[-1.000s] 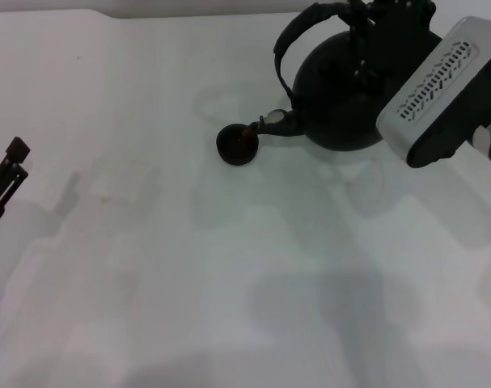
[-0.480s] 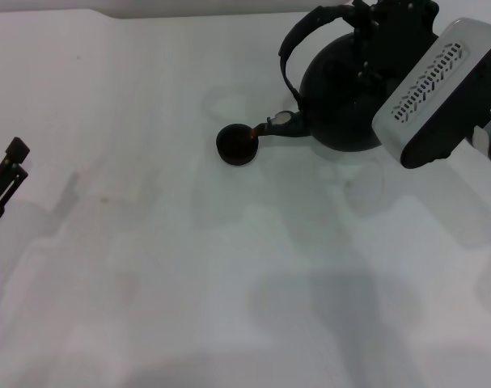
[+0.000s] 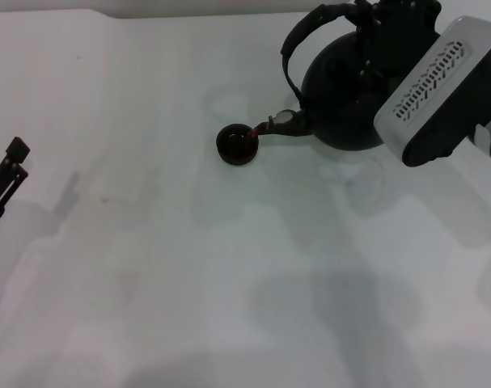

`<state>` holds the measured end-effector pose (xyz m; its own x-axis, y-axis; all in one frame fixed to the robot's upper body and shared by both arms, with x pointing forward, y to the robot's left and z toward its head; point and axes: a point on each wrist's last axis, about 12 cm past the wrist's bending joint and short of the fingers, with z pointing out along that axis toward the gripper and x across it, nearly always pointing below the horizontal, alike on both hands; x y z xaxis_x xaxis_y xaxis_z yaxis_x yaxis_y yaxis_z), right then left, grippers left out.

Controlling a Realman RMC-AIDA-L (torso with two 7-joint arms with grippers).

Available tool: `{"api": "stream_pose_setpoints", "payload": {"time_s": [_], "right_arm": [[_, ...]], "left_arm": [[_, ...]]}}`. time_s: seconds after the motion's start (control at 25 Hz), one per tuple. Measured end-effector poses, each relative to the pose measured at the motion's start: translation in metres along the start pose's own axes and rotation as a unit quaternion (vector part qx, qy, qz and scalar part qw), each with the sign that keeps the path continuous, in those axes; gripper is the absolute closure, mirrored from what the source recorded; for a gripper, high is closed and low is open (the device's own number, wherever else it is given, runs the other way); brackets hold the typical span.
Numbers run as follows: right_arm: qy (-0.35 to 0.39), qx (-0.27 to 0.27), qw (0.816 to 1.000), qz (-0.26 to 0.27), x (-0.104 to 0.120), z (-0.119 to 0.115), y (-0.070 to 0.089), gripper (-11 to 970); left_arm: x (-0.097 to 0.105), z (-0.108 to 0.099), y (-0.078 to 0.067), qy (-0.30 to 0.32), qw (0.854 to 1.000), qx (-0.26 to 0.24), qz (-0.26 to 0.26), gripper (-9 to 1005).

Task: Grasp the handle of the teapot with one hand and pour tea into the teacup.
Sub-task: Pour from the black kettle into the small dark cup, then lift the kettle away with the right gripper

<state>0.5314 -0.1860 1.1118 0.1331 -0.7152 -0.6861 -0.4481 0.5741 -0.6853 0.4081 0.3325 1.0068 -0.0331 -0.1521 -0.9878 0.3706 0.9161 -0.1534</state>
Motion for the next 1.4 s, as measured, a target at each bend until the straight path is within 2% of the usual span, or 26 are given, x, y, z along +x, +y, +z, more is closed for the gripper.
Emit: {"api": "stream_pose_setpoints", "payload": {"time_s": [1.4], "right_arm": [[-0.002, -0.004, 1.000, 0.000, -0.0032, 0.0026, 0.0016, 852]], "left_arm": [[0.0007, 0.0041, 0.0004, 0.003, 1.000, 0.001, 0.001, 225]]}}
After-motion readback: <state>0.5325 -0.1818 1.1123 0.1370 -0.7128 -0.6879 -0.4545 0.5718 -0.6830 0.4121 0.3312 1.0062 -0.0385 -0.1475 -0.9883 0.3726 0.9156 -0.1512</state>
